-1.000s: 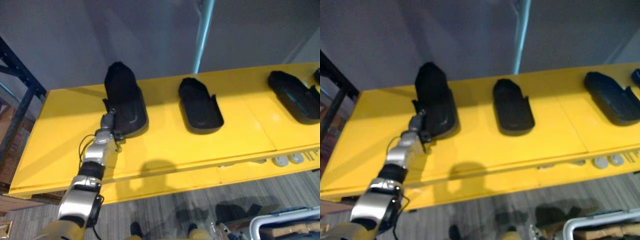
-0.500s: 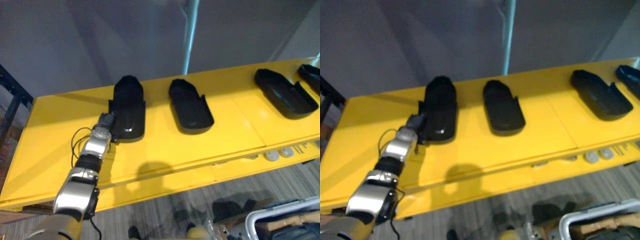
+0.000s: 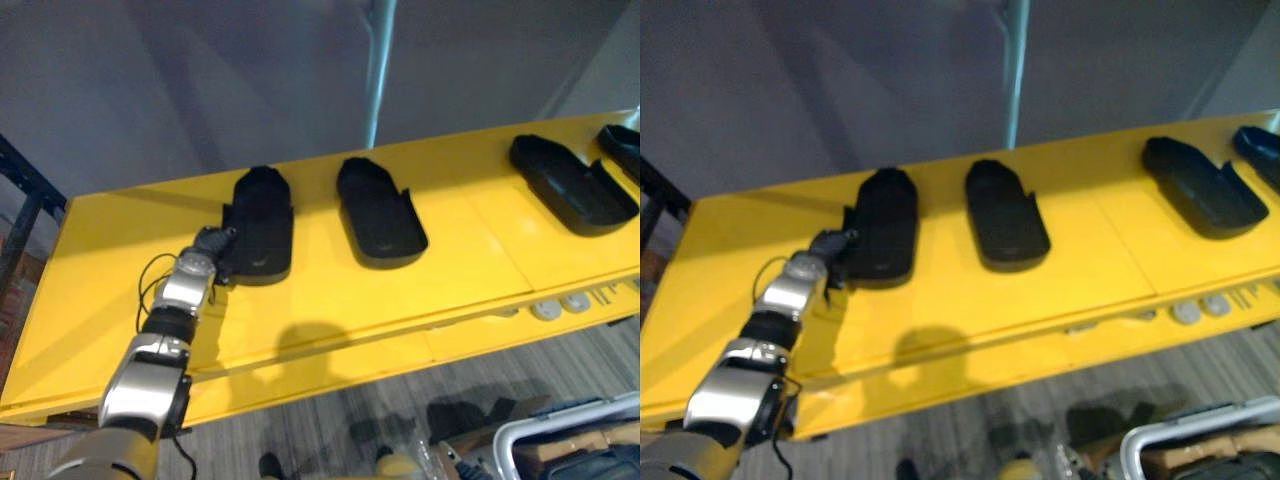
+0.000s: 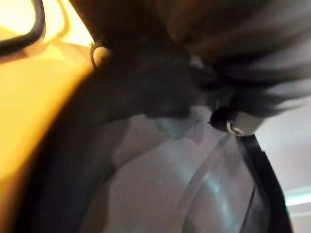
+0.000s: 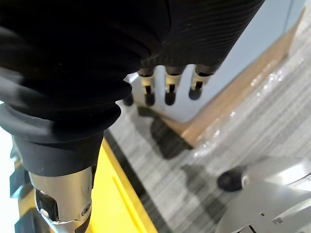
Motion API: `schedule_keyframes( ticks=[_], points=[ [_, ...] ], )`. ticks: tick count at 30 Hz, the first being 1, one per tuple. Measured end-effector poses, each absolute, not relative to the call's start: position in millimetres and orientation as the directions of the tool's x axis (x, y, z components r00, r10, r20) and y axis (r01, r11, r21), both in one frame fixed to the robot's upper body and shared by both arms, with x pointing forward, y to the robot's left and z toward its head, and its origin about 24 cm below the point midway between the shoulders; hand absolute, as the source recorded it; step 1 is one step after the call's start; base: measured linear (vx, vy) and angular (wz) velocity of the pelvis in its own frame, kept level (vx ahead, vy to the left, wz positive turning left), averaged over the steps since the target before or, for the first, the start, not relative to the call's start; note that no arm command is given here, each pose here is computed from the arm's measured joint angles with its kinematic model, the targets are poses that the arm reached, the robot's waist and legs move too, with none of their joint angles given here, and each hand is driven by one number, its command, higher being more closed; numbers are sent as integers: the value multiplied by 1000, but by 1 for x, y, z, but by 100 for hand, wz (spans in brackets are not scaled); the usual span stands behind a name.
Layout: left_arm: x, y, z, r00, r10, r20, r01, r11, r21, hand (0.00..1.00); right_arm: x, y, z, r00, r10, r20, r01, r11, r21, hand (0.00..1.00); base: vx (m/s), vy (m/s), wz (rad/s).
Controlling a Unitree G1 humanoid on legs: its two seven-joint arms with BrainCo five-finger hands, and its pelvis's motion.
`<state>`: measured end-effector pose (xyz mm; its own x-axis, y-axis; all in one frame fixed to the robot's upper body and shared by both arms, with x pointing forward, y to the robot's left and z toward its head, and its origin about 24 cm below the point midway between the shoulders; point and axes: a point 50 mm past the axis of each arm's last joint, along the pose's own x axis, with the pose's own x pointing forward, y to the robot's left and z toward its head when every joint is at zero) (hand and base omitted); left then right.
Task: Walk over and take plastic housings, then place them on the shelf
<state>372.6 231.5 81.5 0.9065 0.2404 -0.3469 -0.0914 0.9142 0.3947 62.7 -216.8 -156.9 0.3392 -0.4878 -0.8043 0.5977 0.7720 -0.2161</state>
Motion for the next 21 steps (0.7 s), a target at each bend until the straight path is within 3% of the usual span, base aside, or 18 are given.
schedule_keyframes(
  ticks=[14,21],
  points=[
    [366,230,70,947,216,-238,-153,954,257,0,64,-218,-158,327,-493,-806,620,756,-211,0,5,-5,3],
    [360,214,77,983,114,-147,-84,977,197,0,72,-219,-156,350,-495,-795,621,758,-199,0,10,-1,10]
  ],
)
